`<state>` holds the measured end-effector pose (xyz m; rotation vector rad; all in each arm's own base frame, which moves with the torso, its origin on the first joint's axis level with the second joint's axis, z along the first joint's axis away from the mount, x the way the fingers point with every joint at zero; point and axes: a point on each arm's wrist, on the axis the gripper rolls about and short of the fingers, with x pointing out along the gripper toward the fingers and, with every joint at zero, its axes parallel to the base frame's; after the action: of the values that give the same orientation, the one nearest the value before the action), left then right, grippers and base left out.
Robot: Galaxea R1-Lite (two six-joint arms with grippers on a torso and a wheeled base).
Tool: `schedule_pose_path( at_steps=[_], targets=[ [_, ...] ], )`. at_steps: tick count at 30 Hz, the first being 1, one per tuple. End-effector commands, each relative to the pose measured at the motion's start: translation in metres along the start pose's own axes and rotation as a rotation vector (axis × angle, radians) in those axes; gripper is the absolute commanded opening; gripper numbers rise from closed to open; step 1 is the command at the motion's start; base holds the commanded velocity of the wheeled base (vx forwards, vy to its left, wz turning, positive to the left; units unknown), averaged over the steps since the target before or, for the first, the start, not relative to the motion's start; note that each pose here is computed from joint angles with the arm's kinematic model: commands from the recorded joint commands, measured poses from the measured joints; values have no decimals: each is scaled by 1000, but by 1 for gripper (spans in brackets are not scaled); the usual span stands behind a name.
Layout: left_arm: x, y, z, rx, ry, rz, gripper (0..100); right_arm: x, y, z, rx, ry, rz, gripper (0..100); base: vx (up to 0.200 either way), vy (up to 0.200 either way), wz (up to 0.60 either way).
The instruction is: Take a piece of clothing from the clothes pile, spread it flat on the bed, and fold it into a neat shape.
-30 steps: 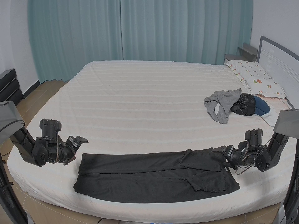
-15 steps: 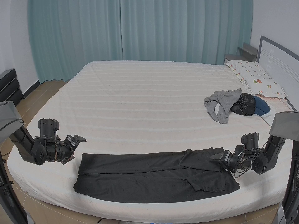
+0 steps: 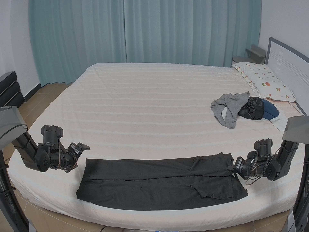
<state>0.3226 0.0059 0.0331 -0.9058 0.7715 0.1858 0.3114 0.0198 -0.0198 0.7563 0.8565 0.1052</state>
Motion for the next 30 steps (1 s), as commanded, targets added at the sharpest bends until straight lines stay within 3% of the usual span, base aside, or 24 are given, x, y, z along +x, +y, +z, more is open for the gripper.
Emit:
schedule_pose_path(
  at_steps=[1, 24, 25, 30],
  targets=[
    [6, 3, -2, -2, 14, 12, 100, -3, -2, 0, 2, -1, -6, 0, 0, 0, 0],
    [58, 2, 7, 26, 2, 19, 100, -3, -2, -2, -8, 5, -6, 0, 0, 0, 0],
    [59, 1, 5, 41, 1, 23, 0, -3, -2, -2, -8, 6, -4, 0, 0, 0, 0],
    [64, 3, 0, 69, -26, 69, 0, -3, -2, -2, -5, 6, -6, 0, 0, 0, 0]
  ],
)
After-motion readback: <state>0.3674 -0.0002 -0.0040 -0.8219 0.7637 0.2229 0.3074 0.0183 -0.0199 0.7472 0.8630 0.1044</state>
